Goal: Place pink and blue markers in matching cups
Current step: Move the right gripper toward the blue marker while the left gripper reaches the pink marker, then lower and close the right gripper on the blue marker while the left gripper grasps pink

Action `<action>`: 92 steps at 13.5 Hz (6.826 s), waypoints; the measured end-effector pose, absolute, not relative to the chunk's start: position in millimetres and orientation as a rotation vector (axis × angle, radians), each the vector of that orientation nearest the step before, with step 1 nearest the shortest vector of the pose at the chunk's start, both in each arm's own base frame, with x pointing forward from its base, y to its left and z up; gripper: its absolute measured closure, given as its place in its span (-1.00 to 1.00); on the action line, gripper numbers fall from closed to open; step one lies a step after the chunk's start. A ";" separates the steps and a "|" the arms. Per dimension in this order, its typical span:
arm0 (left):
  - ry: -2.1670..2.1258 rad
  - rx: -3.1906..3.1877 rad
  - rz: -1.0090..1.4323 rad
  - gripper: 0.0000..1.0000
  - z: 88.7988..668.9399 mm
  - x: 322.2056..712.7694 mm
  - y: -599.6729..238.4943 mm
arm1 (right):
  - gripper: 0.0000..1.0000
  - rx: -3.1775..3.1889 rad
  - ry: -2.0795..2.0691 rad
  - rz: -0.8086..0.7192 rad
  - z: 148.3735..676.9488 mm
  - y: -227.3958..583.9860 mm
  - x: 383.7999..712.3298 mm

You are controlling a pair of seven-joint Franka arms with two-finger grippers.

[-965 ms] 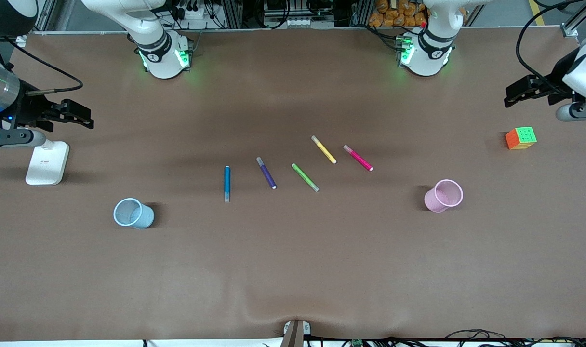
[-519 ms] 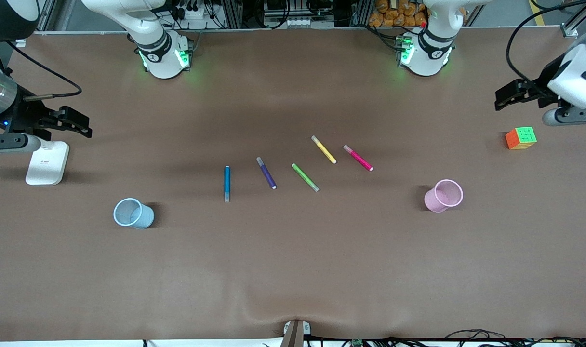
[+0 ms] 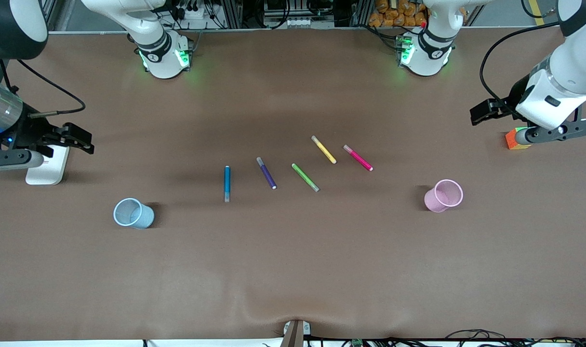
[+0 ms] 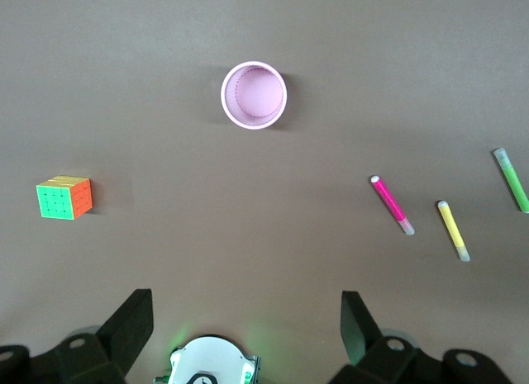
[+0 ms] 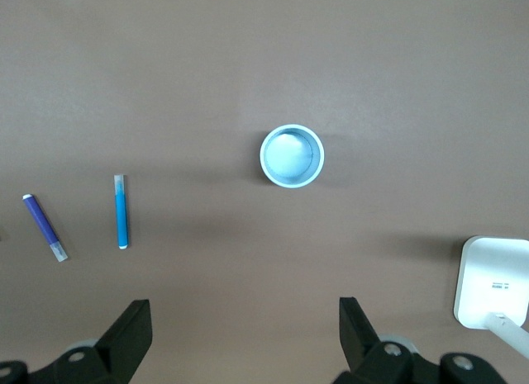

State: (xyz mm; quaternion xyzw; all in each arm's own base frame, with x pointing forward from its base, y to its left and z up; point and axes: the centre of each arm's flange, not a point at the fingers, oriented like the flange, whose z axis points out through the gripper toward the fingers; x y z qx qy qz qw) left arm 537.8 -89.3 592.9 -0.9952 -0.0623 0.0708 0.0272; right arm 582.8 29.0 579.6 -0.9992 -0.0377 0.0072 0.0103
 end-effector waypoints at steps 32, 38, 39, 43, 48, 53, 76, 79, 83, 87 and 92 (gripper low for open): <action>-0.681 -2.820 0.163 -1.00 452.4 548.2 -263.1 | -1.00 -3.071 -0.307 0.229 442.9 131.0 652.6; -0.789 -2.703 0.072 -1.00 378.9 519.6 -311.0 | -1.00 -3.090 -0.289 0.223 403.7 196.9 652.1; -0.779 -2.687 0.057 -1.00 369.5 517.0 -316.1 | -1.00 -3.093 -0.295 0.213 395.2 209.3 652.0; -0.837 -2.625 0.014 -1.00 338.6 511.6 -331.8 | -1.00 -3.094 -0.343 0.173 351.9 243.3 661.5; -0.954 -2.548 -0.049 -1.00 299.8 486.1 -368.0 | -1.00 -3.085 -0.427 0.127 324.4 286.6 664.5; -0.839 -2.552 -0.219 -1.00 253.7 424.4 -400.8 | -1.00 -3.086 -0.469 0.141 284.6 304.8 660.7; -0.852 -2.575 -0.562 -0.30 166.7 350.8 -399.3 | -1.00 -3.081 -0.437 0.096 174.7 291.7 573.1; -0.861 -2.565 -0.590 -0.18 155.2 348.6 -397.7 | -1.00 -3.078 -0.434 0.068 175.1 291.7 574.4; -0.858 -2.571 -0.596 0.17 156.0 348.7 -399.4 | -0.17 -3.081 -0.427 0.065 175.7 288.5 575.8; -0.864 -2.570 -0.597 0.67 155.5 348.0 -399.8 | 0.67 -3.081 -0.424 0.061 180.0 287.5 576.6; -0.909 -2.573 -0.621 0.67 170.4 364.7 -398.7 | 0.67 -3.072 -0.421 0.017 195.4 288.9 581.9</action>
